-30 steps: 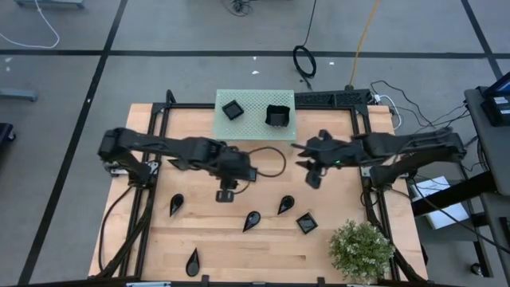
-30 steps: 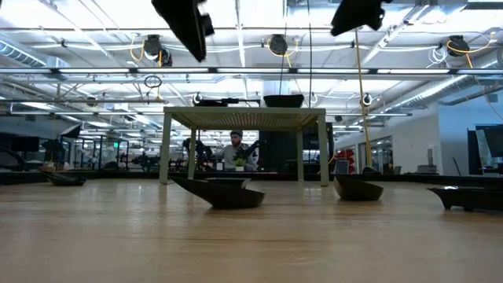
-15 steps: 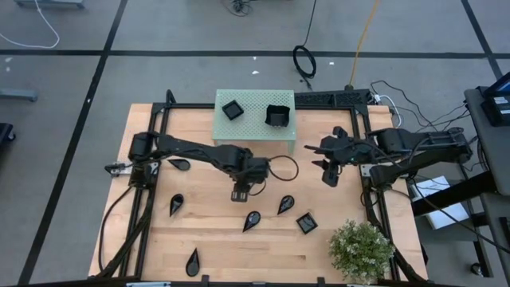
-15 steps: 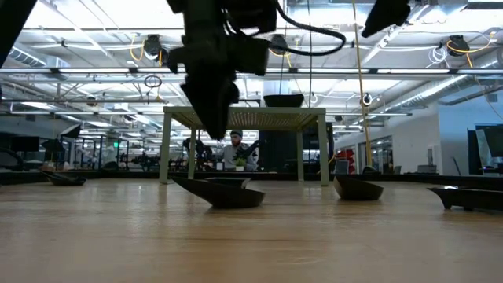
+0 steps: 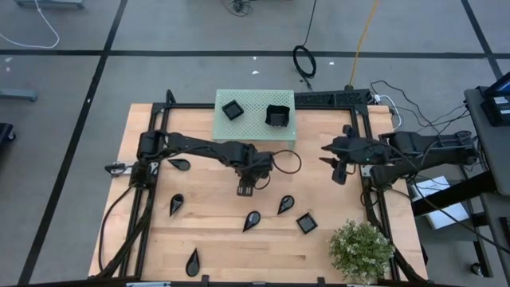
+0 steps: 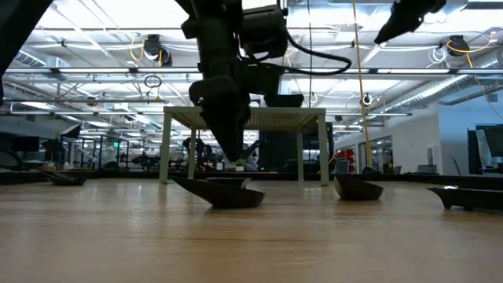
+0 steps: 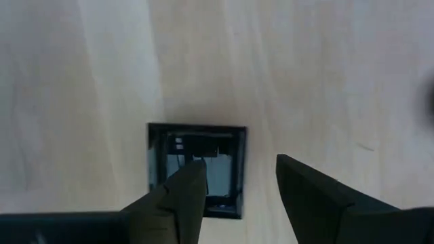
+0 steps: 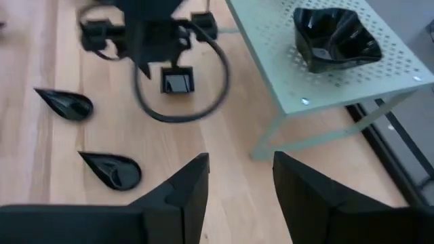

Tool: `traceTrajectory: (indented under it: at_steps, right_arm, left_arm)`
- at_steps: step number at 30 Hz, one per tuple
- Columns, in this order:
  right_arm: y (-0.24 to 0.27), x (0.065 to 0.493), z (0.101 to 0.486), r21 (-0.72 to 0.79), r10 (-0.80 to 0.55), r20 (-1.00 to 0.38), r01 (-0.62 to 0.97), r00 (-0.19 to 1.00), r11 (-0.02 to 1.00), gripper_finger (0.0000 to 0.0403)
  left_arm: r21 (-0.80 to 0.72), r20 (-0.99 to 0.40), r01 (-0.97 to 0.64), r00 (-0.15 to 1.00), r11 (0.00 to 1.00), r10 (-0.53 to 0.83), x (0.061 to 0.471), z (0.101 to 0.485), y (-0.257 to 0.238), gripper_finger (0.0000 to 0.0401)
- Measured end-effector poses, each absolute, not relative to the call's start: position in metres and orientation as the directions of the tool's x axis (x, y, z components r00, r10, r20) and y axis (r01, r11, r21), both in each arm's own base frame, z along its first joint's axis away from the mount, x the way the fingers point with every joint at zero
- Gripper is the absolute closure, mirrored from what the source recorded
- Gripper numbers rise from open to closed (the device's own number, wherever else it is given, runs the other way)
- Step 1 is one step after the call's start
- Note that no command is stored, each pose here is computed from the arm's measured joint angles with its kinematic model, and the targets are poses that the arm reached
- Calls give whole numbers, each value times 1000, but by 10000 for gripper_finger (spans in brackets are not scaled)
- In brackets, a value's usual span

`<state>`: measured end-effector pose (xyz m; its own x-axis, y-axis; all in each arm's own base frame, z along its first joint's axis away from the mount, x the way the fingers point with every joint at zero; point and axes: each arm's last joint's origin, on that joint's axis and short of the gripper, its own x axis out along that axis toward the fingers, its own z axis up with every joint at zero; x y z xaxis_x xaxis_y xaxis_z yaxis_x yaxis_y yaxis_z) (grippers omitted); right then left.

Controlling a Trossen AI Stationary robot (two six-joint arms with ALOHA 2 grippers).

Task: Pick & Place Mini shaped plates
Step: Stack the black square plate on top of the other black square plate on the shelf

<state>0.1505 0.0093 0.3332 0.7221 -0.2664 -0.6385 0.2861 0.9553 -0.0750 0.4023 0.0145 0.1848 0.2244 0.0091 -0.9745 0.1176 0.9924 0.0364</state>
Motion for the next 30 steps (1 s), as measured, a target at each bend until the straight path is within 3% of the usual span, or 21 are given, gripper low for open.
traceTrajectory:
  at_steps: [12, 22, 26, 30]
  right_arm:
    - [10, 151, 270, 9, -248, -492, 290, 834, 957, 252]
    - [9, 151, 256, 14, -247, -485, 289, 839, 957, 252]
    - [9, 151, 257, 13, -247, -480, 288, 842, 958, 252]
    - [9, 151, 257, 13, -248, -479, 289, 842, 957, 252]
  left_arm:
    - [-59, -984, 103, 159, 993, -75, 405, 161, 25, 217]
    - [-16, -996, 35, 86, 999, -19, 402, 146, 27, 220]
    - [-16, -996, 1, 85, 1000, -16, 402, 146, 26, 259]
    - [-18, -997, -19, 80, 1000, -17, 402, 146, 24, 333]
